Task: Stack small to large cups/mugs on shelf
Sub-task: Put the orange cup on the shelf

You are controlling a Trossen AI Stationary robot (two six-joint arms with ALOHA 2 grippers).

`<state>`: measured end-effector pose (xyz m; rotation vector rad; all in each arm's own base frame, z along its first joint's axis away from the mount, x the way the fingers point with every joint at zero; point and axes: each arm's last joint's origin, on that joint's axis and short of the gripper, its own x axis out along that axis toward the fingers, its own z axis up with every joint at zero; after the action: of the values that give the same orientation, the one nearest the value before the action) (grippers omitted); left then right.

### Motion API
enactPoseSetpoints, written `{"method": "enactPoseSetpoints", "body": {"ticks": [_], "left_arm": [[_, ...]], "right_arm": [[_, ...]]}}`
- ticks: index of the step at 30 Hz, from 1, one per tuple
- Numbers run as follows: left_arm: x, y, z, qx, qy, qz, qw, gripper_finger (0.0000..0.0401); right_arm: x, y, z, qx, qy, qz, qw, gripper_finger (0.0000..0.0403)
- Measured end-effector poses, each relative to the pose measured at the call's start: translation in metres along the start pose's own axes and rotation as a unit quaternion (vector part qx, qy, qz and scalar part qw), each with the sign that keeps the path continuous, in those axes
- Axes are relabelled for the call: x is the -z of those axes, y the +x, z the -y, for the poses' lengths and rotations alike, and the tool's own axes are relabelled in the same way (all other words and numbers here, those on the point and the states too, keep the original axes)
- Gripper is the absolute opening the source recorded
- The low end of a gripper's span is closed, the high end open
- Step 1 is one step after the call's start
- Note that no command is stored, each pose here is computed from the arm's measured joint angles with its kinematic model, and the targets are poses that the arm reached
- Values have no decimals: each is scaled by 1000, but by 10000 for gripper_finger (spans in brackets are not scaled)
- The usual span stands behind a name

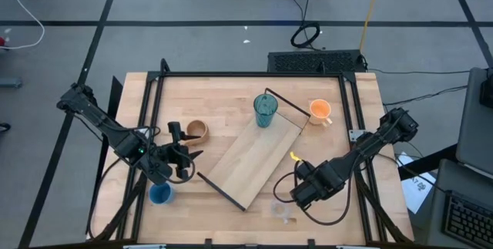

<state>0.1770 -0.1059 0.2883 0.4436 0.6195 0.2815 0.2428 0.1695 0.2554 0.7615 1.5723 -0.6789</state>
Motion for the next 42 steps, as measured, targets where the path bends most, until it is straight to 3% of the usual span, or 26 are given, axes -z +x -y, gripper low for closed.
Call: {"method": "enactPoseSetpoints", "body": {"ticks": [10, 16, 23, 33, 42], "left_arm": [[0, 0, 0, 0, 0, 0, 1000, 234], [0, 0, 0, 0, -1, 0, 1000, 234], [0, 0, 0, 0, -2, 0, 1000, 234], [-3, 0, 0, 2, -4, 10, 1000, 234], [-5, 0, 1, 3, -4, 17, 1000, 234]], "right_arm": [[8, -36, 9, -57, -67, 131, 987, 1], [17, -48, 12, -74, -128, 272, 951, 1], [23, -51, 12, -63, -165, 355, 918, 1], [25, -41, -11, -103, -216, 503, 830, 0], [-2, -23, -36, -140, -280, 603, 734, 0]]}}
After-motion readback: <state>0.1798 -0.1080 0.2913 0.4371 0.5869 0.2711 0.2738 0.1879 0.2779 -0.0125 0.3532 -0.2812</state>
